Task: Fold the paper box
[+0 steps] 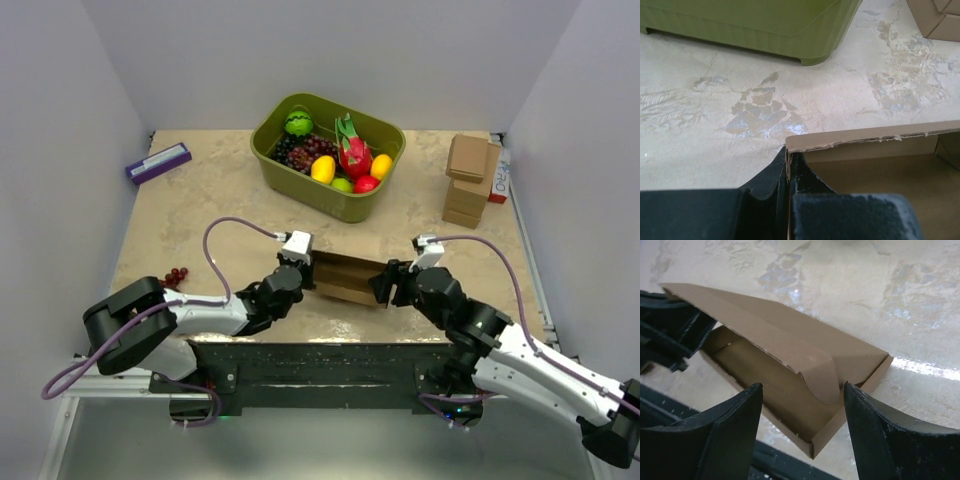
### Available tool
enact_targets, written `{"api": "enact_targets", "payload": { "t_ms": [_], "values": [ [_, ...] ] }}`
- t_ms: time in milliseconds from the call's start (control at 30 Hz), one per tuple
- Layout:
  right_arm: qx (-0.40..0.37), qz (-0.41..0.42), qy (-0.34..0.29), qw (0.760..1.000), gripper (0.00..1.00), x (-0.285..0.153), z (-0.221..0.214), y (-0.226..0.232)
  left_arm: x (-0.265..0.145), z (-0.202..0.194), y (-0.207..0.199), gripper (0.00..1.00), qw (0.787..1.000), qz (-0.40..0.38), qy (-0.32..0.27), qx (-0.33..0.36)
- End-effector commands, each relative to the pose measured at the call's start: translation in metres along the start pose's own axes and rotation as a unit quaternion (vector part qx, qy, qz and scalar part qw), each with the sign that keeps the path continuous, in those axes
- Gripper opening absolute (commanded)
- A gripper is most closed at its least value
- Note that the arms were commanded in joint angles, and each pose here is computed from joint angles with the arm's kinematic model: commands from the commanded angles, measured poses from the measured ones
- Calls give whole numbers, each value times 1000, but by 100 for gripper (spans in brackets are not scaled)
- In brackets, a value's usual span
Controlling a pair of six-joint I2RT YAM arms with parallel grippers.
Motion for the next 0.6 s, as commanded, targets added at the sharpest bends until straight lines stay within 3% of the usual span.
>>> {"api": "enact_targets", "payload": {
  "t_ms": [0,200,400,567],
  "values": [
    [-10,64,15,998,68,-28,18,9,-7,-17,25,0,997,56,13,48],
    [-31,117,25,992,67,-52,36,16,-9,-21,31,0,997,61,3,53],
    [12,127,-30,991,62,-64,71,25,-17,-25,30,0,996,44,-19,77],
    [52,156,-83,983,60,-44,85,42,-20,-33,27,0,994,39,-24,100]
  ]
}}
Point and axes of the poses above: each gripper's point midway between its finger pads, its own x axis out along the fingers, its own y axis along the line the jaws close on, z = x × y, the point moved 9 cm from there along -x, back along the fingers, and after that the axes turned 15 degrees about -x, right-handed, at the moved point
